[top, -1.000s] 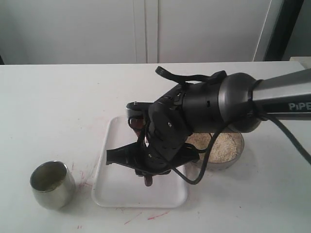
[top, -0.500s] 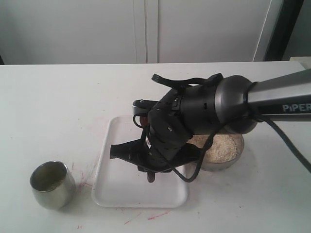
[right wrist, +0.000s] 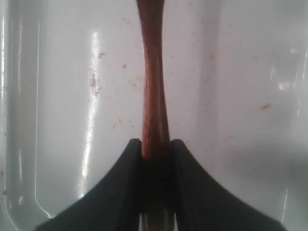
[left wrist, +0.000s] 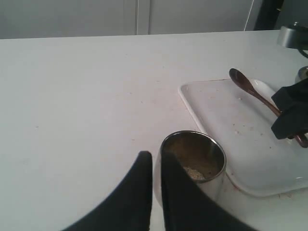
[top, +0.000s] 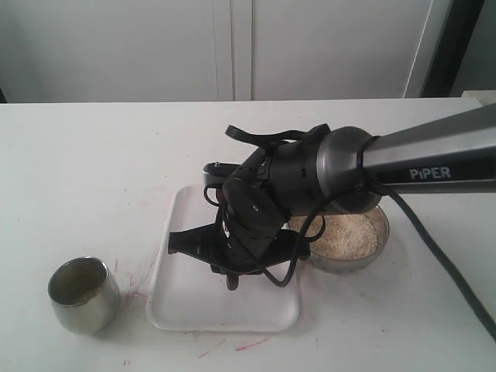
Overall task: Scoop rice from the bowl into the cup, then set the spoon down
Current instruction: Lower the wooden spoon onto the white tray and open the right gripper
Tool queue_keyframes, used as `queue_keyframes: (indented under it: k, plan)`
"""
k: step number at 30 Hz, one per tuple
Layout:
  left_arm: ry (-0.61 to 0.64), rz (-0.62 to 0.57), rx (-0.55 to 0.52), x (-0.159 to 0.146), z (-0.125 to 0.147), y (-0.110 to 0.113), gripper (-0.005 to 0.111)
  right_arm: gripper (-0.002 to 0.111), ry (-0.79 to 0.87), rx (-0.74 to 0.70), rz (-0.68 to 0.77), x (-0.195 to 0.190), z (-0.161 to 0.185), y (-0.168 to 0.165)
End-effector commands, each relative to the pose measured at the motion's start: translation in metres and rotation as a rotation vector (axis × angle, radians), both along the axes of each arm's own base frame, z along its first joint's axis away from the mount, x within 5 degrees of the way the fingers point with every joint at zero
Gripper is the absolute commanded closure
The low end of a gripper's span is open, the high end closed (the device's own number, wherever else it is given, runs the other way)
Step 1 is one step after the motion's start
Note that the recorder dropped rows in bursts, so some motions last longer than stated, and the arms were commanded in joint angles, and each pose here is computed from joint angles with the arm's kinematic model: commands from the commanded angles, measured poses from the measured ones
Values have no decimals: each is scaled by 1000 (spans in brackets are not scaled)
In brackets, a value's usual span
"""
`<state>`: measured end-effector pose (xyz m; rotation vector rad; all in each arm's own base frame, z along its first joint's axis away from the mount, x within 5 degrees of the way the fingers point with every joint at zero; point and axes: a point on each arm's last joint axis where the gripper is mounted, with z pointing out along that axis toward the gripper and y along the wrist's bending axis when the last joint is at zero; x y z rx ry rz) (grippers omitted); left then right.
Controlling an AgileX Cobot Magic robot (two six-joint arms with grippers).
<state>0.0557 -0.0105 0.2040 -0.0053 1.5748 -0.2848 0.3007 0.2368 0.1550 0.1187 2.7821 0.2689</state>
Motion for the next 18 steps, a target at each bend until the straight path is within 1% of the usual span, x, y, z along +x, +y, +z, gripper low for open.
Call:
queue_keyframes:
  k: [1, 4, 18]
  plan:
    - [-7, -7, -11, 0, 2, 0, 92, 108, -3, -8, 6, 0, 1, 1]
    - [-7, -7, -11, 0, 2, 0, 92, 108, 13, -33, 17, -1, 0, -1]
    - [-7, -7, -11, 0, 2, 0, 92, 108, 12, -42, 40, -2, 0, -1]
